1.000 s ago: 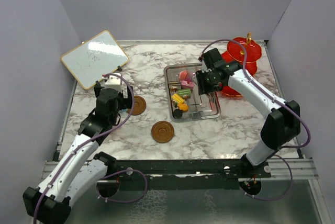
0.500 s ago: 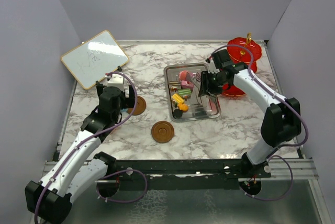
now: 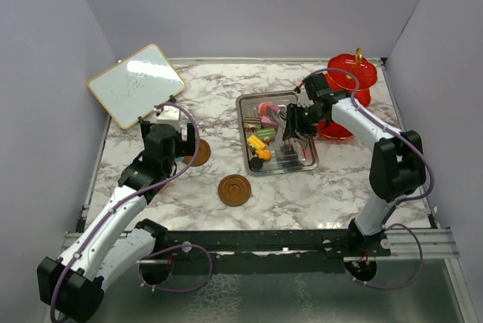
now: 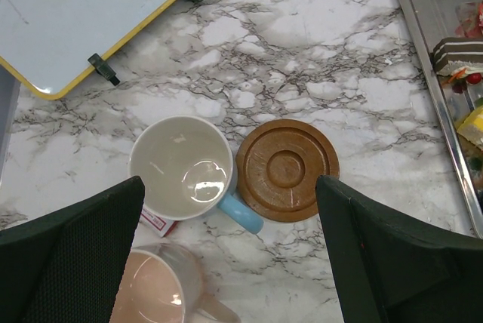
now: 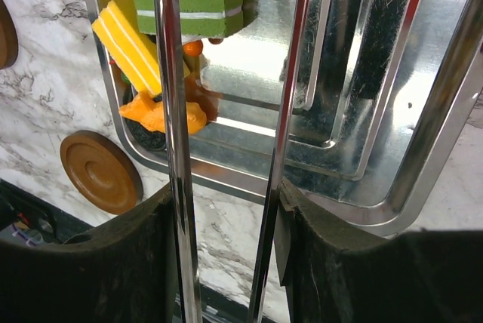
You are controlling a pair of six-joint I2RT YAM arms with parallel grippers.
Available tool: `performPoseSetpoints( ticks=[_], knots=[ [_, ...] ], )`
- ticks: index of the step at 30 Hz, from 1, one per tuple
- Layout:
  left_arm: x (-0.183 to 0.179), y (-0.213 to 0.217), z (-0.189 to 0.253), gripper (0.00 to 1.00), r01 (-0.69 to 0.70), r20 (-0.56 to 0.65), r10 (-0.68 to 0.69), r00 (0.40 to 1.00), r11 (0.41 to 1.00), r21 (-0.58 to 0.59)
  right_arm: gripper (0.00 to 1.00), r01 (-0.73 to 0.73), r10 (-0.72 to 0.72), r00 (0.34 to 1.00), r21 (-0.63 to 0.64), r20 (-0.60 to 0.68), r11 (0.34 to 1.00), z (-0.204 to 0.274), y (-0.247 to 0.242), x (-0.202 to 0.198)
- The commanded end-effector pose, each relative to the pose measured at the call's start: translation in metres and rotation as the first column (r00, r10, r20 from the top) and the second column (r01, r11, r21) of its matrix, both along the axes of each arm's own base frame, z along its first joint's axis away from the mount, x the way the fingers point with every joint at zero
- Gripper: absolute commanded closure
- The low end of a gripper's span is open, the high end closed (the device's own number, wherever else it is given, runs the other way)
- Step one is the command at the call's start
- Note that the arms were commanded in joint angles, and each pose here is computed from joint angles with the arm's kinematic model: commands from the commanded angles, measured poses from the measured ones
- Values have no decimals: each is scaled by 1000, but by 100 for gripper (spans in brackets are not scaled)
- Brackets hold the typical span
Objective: Serve the afternoon tea
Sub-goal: Adjust the dessert on the tray.
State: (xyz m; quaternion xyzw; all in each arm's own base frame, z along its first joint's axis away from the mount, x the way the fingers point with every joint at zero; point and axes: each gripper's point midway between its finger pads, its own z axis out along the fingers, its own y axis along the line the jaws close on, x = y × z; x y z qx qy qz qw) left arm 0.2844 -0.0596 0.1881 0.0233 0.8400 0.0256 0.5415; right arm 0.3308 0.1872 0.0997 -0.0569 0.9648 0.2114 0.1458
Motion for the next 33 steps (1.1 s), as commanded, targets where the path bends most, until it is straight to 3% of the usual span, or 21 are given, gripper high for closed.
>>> performPoseSetpoints(
  ticks=[1,9,12,22,28,33],
  knots=[
    [4,1,2,1,-3,15,3,1000,1000,7,55,-15,12,998,50,61,999,9,10,18],
    [4,1,2,1,1,14,-1,1000,1000,5,75,-40,38,993,12,114,999,22,5,27],
    [4,0,2,1,4,14,-4,1000,1000,4,79,-37,39,989,-18,141,999,36,-1,26],
    [4,-1,2,1,10,13,-10,1000,1000,1,83,-44,61,981,-95,184,995,68,-23,6],
    [4,-5,1,1,26,9,-26,1000,1000,-9,83,-48,68,983,-120,168,992,85,-39,-32],
    [4,-17,-1,1,82,-5,-83,997,996,-34,81,-76,82,992,-69,96,995,72,-43,-81]
  ],
)
